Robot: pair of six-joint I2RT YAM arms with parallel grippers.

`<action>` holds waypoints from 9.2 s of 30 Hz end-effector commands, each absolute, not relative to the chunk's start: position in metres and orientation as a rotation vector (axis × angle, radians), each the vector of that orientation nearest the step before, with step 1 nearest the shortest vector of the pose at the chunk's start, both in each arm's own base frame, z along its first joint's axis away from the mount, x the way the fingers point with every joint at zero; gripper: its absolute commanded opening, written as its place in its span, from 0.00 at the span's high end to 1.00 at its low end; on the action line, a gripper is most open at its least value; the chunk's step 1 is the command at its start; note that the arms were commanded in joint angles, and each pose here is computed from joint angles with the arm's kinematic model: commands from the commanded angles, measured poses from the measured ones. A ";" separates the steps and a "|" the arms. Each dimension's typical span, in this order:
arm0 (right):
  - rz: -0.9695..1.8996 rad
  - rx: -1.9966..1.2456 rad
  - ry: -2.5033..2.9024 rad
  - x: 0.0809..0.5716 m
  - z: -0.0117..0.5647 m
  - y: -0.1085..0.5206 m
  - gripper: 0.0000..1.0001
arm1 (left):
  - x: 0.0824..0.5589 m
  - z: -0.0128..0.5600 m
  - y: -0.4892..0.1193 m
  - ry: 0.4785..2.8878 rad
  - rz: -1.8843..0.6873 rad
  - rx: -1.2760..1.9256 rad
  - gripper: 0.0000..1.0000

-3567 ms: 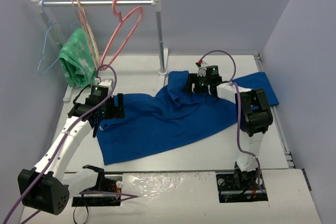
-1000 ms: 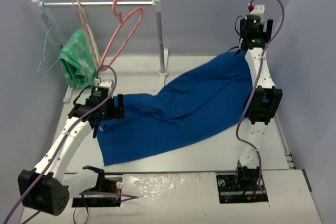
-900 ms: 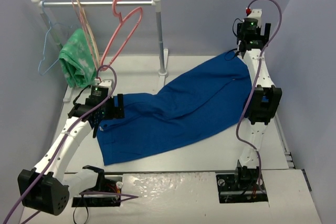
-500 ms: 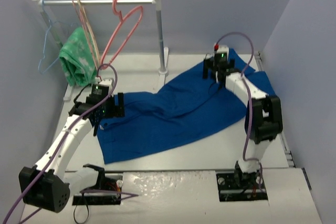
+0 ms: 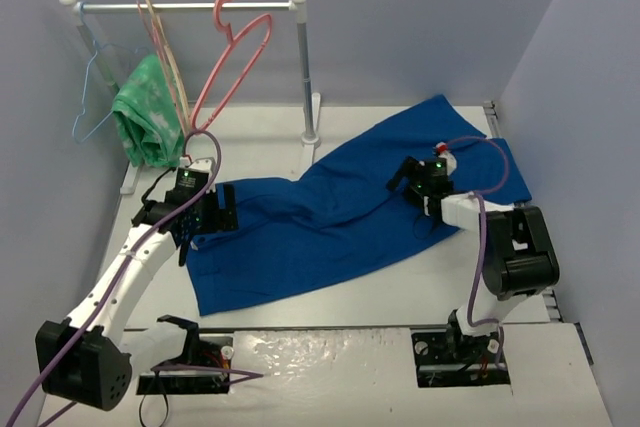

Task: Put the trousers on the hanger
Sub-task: Flatten out the trousers at the center of the board.

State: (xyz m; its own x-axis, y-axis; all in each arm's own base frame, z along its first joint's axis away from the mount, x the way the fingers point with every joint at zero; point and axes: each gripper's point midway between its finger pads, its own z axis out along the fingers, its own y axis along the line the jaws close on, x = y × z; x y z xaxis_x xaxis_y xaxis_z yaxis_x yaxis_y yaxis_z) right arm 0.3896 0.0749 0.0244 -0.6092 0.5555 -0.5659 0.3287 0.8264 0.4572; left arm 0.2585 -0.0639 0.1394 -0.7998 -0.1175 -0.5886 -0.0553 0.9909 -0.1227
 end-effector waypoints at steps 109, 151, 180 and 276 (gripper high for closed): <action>0.268 -0.066 2.220 0.556 0.113 0.213 1.00 | 0.216 0.011 -0.129 2.699 -0.220 -0.346 0.17; 0.176 0.379 2.245 0.374 0.085 0.090 0.23 | 0.379 0.116 -0.097 2.618 -0.030 -0.050 0.17; 0.367 0.227 2.241 0.321 0.080 0.108 0.23 | 0.317 0.005 -0.147 2.807 0.048 0.081 0.32; 0.126 0.068 2.181 0.515 0.147 0.087 0.24 | 0.185 0.069 -0.218 2.819 -0.531 0.312 0.52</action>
